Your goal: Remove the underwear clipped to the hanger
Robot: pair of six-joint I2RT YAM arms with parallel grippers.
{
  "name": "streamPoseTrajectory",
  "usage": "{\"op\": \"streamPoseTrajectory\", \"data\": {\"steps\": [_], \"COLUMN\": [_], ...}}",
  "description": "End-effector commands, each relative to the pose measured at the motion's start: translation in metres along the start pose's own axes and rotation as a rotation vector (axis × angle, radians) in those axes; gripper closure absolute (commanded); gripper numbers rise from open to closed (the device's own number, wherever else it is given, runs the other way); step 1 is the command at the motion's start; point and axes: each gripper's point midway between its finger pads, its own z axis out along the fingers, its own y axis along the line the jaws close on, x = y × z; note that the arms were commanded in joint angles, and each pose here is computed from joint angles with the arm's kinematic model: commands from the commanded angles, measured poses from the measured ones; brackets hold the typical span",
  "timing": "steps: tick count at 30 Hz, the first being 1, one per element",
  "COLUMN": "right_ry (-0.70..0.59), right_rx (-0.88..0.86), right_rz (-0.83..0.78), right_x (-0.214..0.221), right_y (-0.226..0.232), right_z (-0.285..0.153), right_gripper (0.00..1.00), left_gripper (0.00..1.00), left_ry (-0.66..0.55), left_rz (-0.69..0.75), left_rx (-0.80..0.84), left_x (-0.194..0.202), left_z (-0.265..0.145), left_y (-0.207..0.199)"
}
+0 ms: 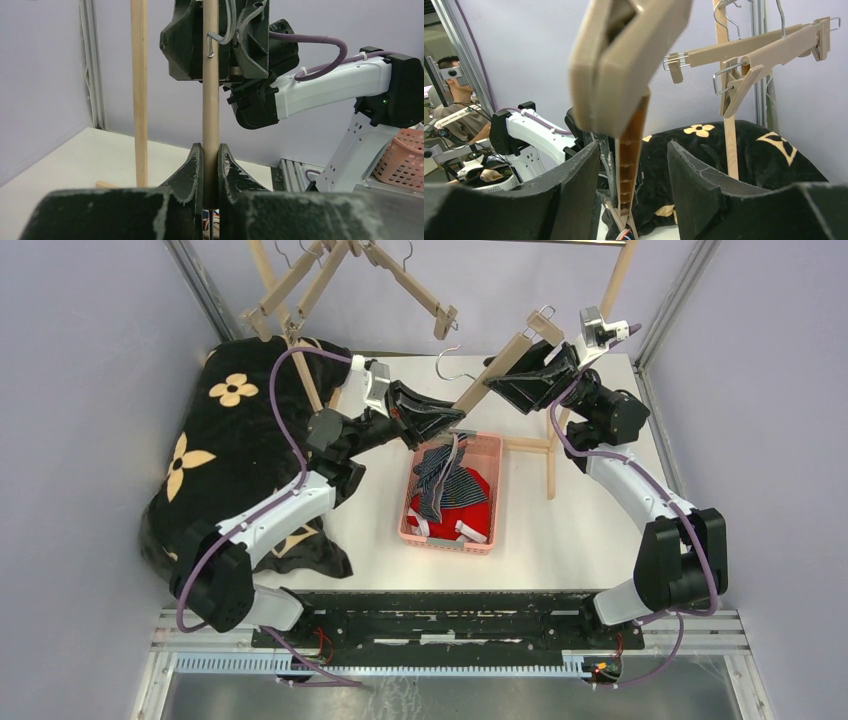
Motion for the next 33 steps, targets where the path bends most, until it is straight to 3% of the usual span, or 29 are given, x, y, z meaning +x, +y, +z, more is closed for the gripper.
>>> {"op": "streamPoseTrajectory", "data": {"steps": [1, 8, 11, 15, 16, 19, 20, 22, 23, 33], "right_ry": [-0.023, 0.016, 0.026, 0.03, 0.028, 0.021, 0.018, 0.011, 0.004, -0.01], "right_rx": [-0.07, -0.049, -0.049, -0.053, -0.053, -0.046, -0.045, -0.047, -0.05, -0.013], "right_rz": [-0.099, -0.106, -0.113, -0.136, -0.141, -0.157, -0.161, -0.167, -0.17, -0.204], "right_x": [-0.018, -0.012, -0.011, -0.011, -0.011, -0.014, -0.015, -0.018, -0.02, -0.026], "right_y": [0.026, 0.021, 0.021, 0.024, 0.025, 0.027, 0.028, 0.03, 0.033, 0.031], "right_z": [0.007, 0.009, 0.01, 0.009, 0.009, 0.009, 0.009, 0.009, 0.009, 0.01], "right_gripper": [0.43, 0.76, 0.97, 0.99, 0.99, 0.99, 0.99, 0.99, 0.99, 0.99], "left_gripper": [0.97, 0.97, 0.97, 0.96, 0.91, 0.55, 0.47, 0.05, 0.0, 0.01], "left_ry": [-0.078, -0.076, -0.071, -0.065, -0.058, -0.026, -0.017, -0.005, 0.007, 0.076], "left_rz": [-0.02, -0.04, -0.05, -0.045, -0.042, -0.009, 0.0, 0.019, 0.032, 0.095], "left_rx": [0.068, 0.074, 0.08, 0.063, 0.051, 0.025, 0.018, 0.001, -0.006, -0.108], "left_x": [-0.019, -0.014, -0.011, -0.01, -0.009, -0.006, -0.004, -0.004, -0.003, 0.014], "left_z": [0.005, 0.01, 0.013, 0.012, 0.011, 0.008, 0.006, 0.003, 0.002, -0.017], "left_y": [-0.015, -0.01, -0.008, -0.005, -0.004, -0.002, -0.002, -0.001, -0.001, 0.012]}}
